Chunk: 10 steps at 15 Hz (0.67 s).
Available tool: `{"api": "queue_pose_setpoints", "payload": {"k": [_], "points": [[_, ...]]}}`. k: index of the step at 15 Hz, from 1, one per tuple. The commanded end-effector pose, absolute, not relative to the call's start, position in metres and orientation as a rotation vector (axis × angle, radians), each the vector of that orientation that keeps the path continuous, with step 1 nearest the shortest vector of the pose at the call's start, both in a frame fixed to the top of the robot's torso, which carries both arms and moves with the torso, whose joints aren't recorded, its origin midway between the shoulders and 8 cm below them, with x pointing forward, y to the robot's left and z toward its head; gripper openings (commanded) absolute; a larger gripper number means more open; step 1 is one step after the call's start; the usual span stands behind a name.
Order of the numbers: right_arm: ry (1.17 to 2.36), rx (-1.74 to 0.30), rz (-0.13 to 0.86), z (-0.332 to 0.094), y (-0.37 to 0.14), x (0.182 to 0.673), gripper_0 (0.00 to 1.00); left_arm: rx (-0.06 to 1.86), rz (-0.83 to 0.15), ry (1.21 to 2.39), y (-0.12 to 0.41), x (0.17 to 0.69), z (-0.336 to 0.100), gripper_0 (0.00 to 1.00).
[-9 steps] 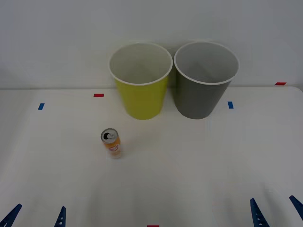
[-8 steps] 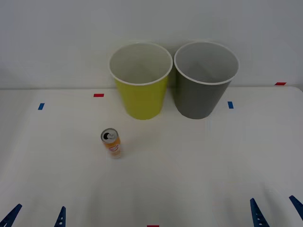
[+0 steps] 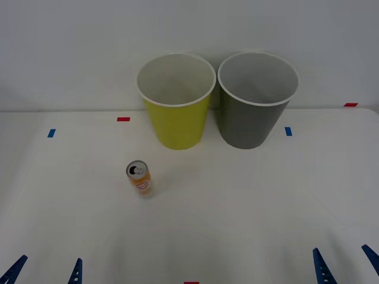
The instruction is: Put cans in the gray bin and PET bottles in the light green bin.
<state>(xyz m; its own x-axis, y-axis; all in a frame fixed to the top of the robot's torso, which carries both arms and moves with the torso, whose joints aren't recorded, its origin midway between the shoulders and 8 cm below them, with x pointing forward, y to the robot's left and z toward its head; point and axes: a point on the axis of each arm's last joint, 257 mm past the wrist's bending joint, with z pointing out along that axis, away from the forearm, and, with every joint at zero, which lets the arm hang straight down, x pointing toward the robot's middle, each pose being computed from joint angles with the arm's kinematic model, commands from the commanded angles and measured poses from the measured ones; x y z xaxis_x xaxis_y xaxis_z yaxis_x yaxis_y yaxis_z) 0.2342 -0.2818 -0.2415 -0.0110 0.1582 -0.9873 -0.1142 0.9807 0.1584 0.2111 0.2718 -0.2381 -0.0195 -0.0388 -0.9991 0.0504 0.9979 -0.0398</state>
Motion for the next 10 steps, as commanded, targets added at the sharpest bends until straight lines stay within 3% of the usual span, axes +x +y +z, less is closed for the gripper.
{"api": "queue_pose_setpoints", "payload": {"k": [1,10], "points": [[1.567,0.035,0.216,-0.2415,-0.2818,0.2342,1.0,0.009,-0.071,1.589,0.2718,0.2111,-0.2381,1.0],[1.567,0.035,0.216,-0.2415,-0.2818,0.2342,1.0,0.009,-0.071,1.589,0.2718,0.2111,-0.2381,1.0]]}}
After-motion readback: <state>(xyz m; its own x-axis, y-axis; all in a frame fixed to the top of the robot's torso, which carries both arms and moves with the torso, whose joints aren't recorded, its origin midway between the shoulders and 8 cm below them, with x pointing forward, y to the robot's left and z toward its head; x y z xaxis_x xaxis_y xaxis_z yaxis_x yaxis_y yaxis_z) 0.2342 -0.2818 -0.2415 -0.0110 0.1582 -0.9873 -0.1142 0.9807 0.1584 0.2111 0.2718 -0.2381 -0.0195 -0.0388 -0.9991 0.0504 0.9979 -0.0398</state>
